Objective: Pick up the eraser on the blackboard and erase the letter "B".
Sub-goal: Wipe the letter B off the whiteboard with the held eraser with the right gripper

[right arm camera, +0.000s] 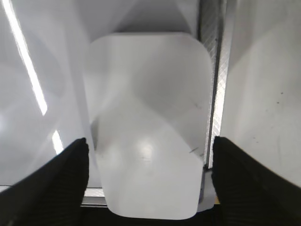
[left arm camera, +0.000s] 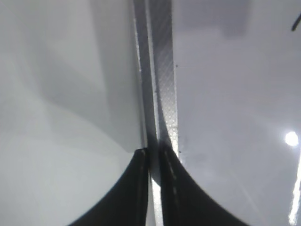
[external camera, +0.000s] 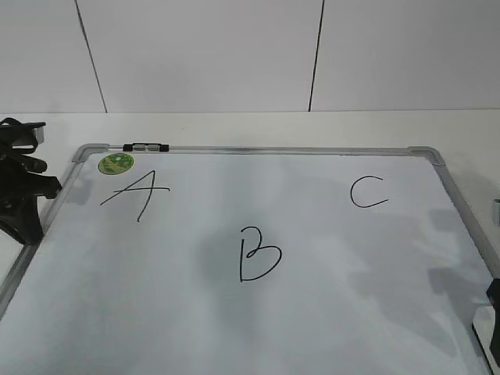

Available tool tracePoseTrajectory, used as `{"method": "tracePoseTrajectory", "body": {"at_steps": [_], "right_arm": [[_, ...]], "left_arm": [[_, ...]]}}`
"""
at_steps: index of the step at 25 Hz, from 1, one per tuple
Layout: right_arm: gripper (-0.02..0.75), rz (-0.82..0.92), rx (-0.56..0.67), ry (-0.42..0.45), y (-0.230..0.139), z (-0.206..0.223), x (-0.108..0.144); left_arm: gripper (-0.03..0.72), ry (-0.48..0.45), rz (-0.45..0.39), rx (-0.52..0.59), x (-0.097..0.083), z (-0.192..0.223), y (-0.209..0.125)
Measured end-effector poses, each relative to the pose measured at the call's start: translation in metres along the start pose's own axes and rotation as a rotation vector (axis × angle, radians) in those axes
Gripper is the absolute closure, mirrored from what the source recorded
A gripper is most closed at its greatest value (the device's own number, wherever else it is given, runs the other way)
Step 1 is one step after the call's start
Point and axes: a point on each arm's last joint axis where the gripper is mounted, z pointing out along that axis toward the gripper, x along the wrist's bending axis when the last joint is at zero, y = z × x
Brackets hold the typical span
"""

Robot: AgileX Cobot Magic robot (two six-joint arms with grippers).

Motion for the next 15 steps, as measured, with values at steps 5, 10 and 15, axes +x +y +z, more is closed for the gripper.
{"method": "tracePoseTrajectory", "body": {"at_steps": [5, 10, 15], "right_arm": [[0.094, 0.006, 0.03, 0.006, 0.003, 0.006, 0.001], [0.094, 0.015, 0.06, 0.014, 0.005, 0.012, 0.001], [0.094, 0.019, 0.104, 0.011, 0.008, 0.018, 0.001]], "left_arm": [[0.662, 0.0, 0.0, 0.0, 0.0, 0.0, 0.0], [0.662, 0.0, 0.0, 0.0, 0.0, 0.0, 0.0], [0.662, 0.0, 0.0, 0.0, 0.0, 0.0, 0.0]]}}
